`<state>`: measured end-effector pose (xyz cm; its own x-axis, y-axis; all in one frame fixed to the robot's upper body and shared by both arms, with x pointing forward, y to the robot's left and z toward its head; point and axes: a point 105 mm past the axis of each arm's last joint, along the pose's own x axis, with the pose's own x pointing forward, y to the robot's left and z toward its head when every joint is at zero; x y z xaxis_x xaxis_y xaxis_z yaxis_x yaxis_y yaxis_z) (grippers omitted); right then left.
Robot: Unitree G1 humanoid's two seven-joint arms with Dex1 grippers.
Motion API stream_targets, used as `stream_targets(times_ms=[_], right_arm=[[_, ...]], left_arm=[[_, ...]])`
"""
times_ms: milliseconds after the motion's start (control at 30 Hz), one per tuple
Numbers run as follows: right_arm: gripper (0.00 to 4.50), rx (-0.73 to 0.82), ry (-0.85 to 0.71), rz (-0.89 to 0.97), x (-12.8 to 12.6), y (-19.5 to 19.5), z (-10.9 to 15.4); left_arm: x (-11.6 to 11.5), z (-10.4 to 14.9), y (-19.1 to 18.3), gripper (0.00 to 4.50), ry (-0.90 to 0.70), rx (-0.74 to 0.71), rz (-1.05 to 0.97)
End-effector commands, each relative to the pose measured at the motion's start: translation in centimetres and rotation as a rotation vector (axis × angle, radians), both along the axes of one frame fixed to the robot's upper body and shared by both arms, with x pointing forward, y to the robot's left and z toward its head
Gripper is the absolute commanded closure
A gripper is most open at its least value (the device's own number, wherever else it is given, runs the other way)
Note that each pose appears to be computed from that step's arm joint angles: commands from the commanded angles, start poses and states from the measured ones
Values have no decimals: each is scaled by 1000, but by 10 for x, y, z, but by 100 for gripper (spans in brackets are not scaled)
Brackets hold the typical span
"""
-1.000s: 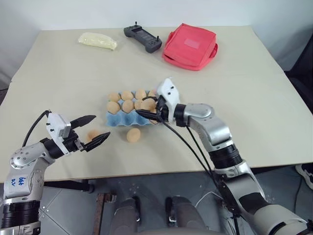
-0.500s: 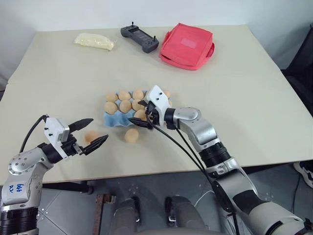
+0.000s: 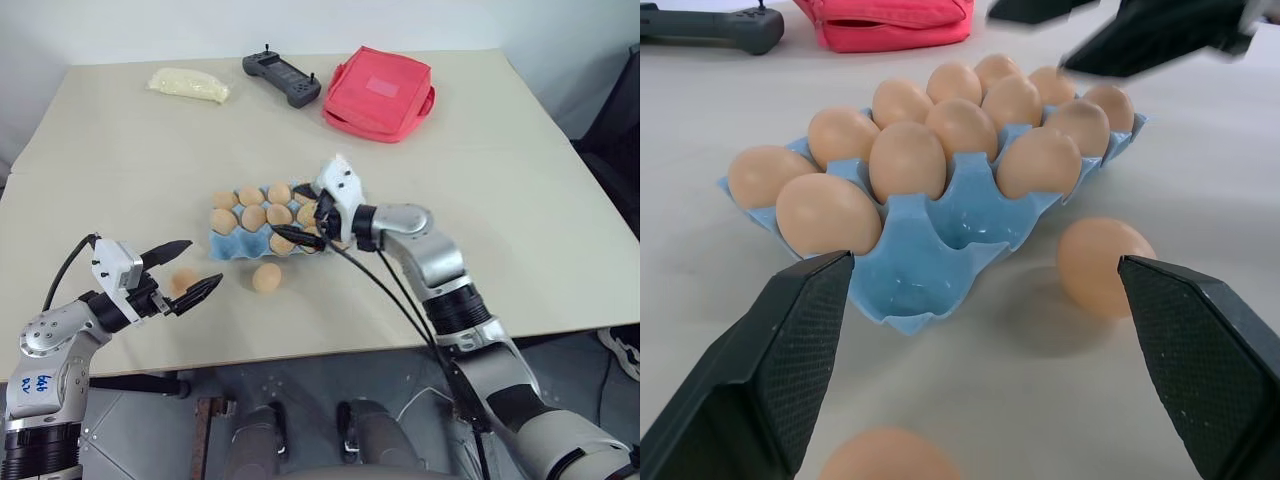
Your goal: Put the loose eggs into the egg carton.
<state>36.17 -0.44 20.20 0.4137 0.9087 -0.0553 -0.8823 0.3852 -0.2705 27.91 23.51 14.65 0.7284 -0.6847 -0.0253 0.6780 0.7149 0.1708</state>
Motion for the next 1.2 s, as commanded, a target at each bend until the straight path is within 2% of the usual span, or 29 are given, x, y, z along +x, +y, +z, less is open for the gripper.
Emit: stream_targets(times_ms=[33,300,467,1000,1200], right_arm=[[5,22,-54,56,-15,-26,10],[5,-68,-11,76,-26,-87,-9],[5,-132,36,83,-29,-112,-21],[5,-129,71,117,-27,-109,-26],[5,-129,84,154,-25,-98,-28]], left_arm=[[-4,10,6,0,-48,3,25],[-14,13,22,0,-77,-6,149],[-24,12,29,0,-85,-10,223],[-56,16,34,0,-68,-3,380],[-55,13,7,0,13,32,387]])
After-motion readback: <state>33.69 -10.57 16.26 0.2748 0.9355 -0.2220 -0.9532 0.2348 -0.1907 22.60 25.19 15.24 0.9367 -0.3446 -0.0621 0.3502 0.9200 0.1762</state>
